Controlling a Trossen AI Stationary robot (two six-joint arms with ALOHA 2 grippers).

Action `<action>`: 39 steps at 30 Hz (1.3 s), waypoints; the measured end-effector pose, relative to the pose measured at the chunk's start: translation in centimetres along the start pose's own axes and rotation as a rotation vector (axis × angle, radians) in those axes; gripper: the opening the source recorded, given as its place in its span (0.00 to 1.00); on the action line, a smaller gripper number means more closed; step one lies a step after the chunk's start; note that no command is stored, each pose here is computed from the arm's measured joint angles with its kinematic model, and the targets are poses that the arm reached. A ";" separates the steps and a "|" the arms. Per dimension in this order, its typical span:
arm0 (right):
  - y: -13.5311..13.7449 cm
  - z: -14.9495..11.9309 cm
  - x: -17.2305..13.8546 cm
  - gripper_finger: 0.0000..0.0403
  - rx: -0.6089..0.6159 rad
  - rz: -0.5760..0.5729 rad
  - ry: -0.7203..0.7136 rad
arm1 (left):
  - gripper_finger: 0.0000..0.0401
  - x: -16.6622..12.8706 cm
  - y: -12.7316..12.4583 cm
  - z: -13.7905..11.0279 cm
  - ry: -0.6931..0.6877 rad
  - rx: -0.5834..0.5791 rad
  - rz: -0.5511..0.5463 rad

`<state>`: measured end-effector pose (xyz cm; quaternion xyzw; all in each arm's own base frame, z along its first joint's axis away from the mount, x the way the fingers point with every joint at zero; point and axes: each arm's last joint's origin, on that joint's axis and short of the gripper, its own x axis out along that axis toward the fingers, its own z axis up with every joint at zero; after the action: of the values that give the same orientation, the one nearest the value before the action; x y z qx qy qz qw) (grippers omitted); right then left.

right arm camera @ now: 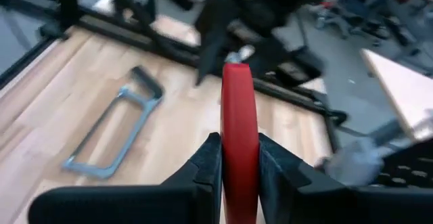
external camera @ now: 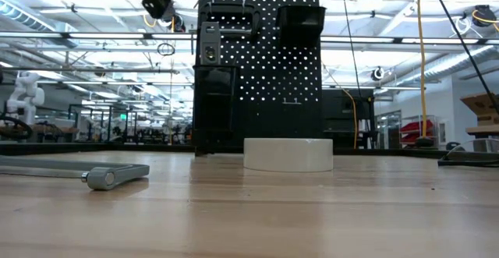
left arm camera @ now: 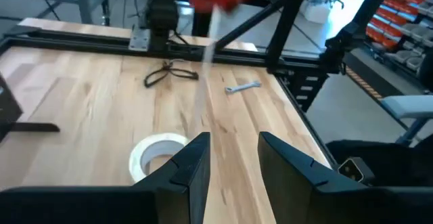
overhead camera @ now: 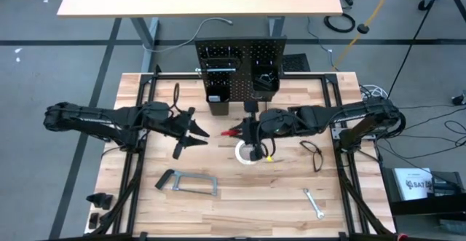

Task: Hang tools onto peg board
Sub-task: Put the red t handle screwdriver into the left black tool bin

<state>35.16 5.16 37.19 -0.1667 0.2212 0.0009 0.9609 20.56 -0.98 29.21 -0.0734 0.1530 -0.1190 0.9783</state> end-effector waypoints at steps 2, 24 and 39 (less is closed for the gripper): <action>-0.8 0.8 -0.6 0.13 0.029 -0.037 0.000 | 0.32 -0.3 -0.3 0.0 -0.001 0.003 -0.001; -10.0 1.1 -3.0 0.13 0.320 -0.294 0.092 | 0.32 -0.2 -4.2 -1.5 0.059 0.121 0.288; -13.2 -0.9 -0.3 0.13 0.490 -0.275 0.095 | 0.32 -0.3 -4.5 -1.6 0.059 0.220 0.396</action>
<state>35.52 -7.60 40.74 0.0423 0.2351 -0.1909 0.9521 18.80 -5.35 28.62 0.0685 0.1792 0.0573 0.9798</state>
